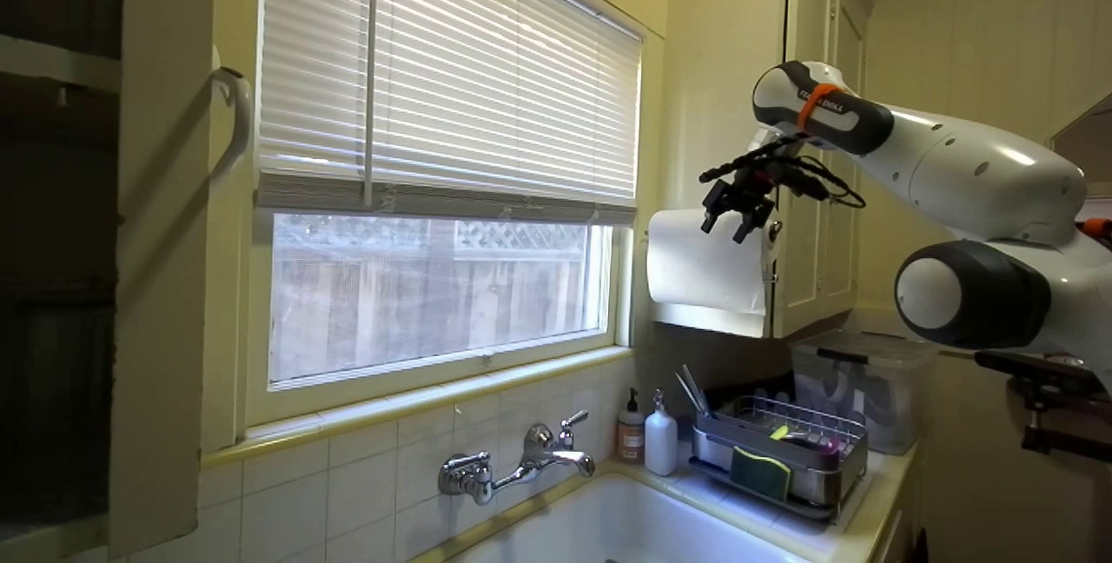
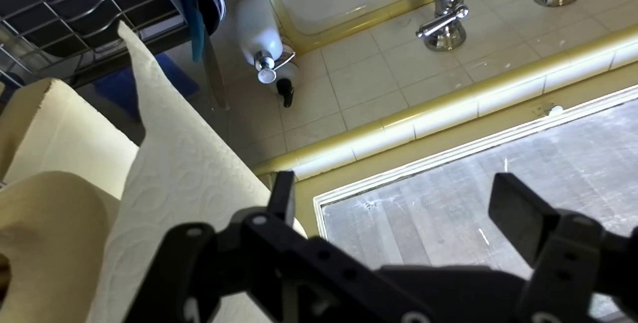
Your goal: Pick up the tissue paper and put it on the left side of the base top
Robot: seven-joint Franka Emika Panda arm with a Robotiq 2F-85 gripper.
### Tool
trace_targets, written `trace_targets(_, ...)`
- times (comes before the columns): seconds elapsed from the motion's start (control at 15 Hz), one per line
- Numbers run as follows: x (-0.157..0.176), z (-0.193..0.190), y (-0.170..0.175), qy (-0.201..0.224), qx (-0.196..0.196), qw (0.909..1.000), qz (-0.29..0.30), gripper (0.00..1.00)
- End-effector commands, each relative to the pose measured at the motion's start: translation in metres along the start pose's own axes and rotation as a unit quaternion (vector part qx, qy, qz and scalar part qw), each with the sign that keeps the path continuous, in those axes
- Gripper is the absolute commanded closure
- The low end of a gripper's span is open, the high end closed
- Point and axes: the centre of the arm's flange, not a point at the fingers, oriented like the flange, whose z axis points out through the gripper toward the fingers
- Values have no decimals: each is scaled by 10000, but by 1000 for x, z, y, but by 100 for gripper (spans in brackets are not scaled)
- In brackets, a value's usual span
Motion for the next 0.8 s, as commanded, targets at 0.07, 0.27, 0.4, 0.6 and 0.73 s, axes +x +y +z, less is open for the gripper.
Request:
trace_targets(0.07,-15,-4,-7,-367,-80,9990,223,0)
trace_targets(0.27,-54,-15,0,-834,-256,9956,350,0)
trace_targets(0.4,-83,-29,6,-808,-578,9932,611,0)
trace_targets(0.6,-110,-45,12,-624,-631,9916,945,0)
trace_targets(0.73,-113,-46,13,-568,-577,9906,1101,0)
